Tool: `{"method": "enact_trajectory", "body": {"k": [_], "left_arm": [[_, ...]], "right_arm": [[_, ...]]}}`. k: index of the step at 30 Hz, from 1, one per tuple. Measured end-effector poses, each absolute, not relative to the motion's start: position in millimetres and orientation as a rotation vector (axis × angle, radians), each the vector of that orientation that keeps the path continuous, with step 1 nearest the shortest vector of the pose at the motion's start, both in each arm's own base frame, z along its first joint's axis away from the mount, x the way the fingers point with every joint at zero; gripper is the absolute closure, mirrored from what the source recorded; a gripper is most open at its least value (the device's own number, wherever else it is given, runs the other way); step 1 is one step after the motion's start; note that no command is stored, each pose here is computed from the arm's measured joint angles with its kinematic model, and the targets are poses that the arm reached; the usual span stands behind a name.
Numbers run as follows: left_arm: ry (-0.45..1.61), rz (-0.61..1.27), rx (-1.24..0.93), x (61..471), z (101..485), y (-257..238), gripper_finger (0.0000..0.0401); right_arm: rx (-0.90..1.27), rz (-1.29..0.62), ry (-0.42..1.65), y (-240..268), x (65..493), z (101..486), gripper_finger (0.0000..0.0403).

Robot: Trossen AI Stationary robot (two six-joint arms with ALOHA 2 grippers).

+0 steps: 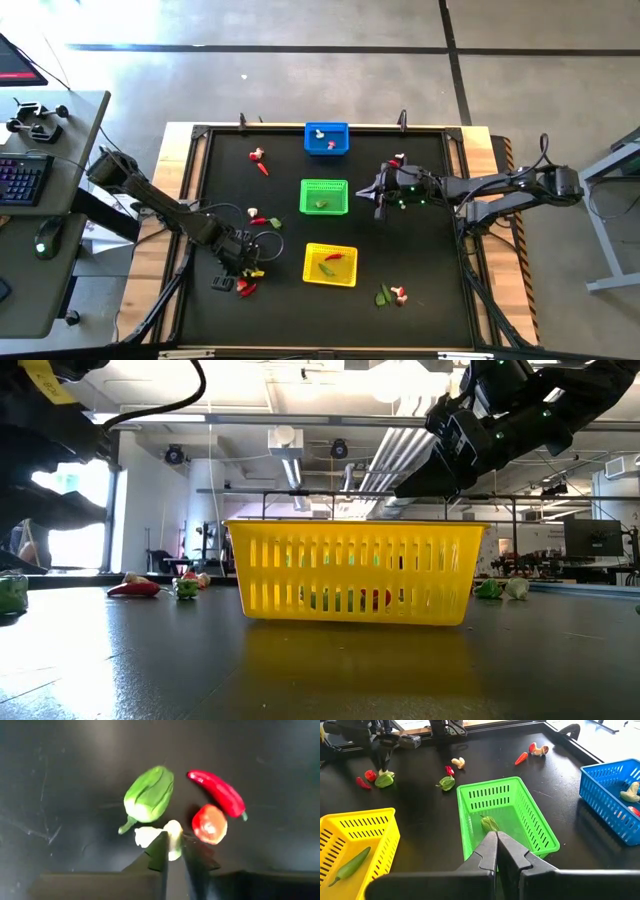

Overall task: Sort produce into baskets
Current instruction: Put the green Mushroom into the blue bin

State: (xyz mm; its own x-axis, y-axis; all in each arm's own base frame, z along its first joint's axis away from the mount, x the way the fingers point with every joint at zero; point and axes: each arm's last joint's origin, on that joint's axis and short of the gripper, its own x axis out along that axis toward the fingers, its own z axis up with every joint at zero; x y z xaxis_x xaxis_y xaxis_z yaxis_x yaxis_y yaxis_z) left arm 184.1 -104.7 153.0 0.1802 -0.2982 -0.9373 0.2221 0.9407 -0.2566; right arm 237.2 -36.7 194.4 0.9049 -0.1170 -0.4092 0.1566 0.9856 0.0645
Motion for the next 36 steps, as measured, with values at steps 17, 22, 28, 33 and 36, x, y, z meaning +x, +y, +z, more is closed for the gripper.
{"method": "enact_trajectory", "body": {"k": [17,22,28,33,36], "left_arm": [[1.064,-0.054,-0.205,185.6,199.2,-31.1,0.0401],[0.802,0.062,-0.262,205.8,213.5,8.4,0.0401],[0.647,0.21,-0.215,225.4,210.0,59.8,0.0401],[0.501,0.253,-0.191,240.5,206.4,109.0,0.0401],[0.461,0.302,-0.167,250.7,207.8,139.3,0.0401]], "right_arm": [[0.097,-0.142,0.415,-36.7,237.2,194.6,0.0403],[0.097,-0.142,0.407,-36.8,237.6,195.3,0.0403],[0.095,-0.142,0.4,-36.8,237.8,195.8,0.0403],[0.081,-0.138,0.376,-36.9,238.7,198.1,0.0403],[0.079,-0.139,0.358,-37.1,239.4,199.8,0.0403]]}}
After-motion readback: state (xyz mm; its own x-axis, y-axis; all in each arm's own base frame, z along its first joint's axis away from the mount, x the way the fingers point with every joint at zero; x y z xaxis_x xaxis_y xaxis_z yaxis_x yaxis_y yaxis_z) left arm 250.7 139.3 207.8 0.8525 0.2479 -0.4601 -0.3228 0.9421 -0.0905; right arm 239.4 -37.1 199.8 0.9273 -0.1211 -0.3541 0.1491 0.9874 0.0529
